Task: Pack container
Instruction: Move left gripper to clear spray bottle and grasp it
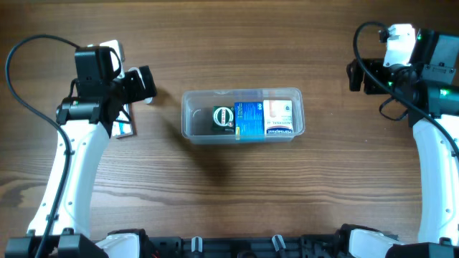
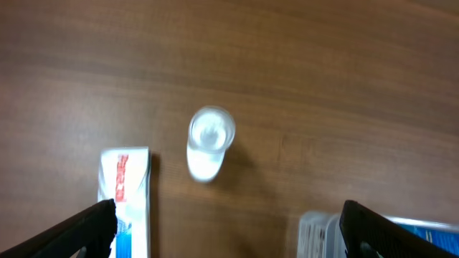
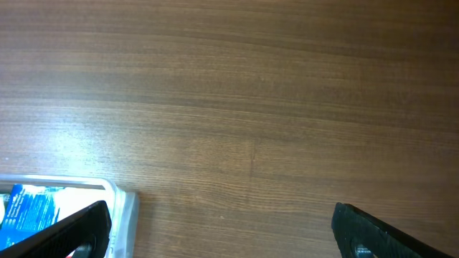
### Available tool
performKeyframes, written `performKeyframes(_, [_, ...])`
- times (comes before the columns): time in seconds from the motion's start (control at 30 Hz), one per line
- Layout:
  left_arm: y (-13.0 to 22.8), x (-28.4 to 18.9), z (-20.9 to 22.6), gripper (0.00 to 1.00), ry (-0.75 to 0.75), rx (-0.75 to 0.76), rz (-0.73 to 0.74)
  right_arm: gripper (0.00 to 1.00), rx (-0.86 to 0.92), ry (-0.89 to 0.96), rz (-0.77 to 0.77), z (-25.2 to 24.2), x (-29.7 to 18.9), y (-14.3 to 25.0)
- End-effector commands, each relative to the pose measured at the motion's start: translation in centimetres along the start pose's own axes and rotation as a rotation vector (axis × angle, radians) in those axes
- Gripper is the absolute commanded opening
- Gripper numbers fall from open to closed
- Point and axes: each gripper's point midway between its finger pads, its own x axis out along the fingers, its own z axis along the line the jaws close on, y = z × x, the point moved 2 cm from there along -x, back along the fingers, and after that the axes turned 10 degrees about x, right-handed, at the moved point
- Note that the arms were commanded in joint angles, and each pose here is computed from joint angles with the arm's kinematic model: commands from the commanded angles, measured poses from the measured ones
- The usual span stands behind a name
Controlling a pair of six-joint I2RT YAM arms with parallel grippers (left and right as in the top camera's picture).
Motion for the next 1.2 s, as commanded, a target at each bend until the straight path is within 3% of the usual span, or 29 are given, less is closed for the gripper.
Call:
performKeyframes(0.0, [-0.4,1.8,-0.6,1.0,0.043,0.06,-0.009,1.0,-0.01,-0.016,0.003,0.2,0.2,0.0])
performKeyframes(0.2, [1.0,6.4,-0.4,1.0,0.047,0.188,0.062,1.0,-0.01,-0.017,0.003,0.2,0.2,0.0])
performKeyframes(0.4, [3.0,9.9,-0.2,0.99,0.051,0.183,0.14,1.0,-0.01,-0.016,0.003,0.2,0.2,0.0])
performKeyframes(0.57, [2.9,10.5,-0.2,0.91,0.05,0.184,0.129,1.0,-0.009,-0.016,0.003,0.2,0.2,0.0])
performKeyframes(0.63, [2.8,10.5,-0.2,0.8,0.048,0.184,0.128,1.0,-0.009,-0.016,0.003,0.2,0.2,0.0])
performKeyframes(0.73, [2.9,10.6,0.2,0.75,0.024,0.185,0.13,1.0,-0.01,-0.017,0.003,0.2,0.2,0.0])
performKeyframes(0.8, [3.2,11.0,0.2,0.67,0.025,0.184,0.141,1.0,-0.009,-0.016,0.003,0.2,0.2,0.0])
performKeyframes(0.9, [3.4,11.3,0.3,0.75,0.025,0.184,0.15,1.0,-0.009,-0.016,0.003,0.2,0.2,0.0])
performKeyframes(1.0, [3.2,11.3,0.3,0.64,0.024,0.184,0.14,1.0,-0.009,-0.016,0.003,0.2,0.2,0.0])
performKeyframes(1.17, [3.2,11.3,0.3,0.58,0.023,0.183,0.14,1.0,-0.009,-0.016,0.003,0.2,0.2,0.0])
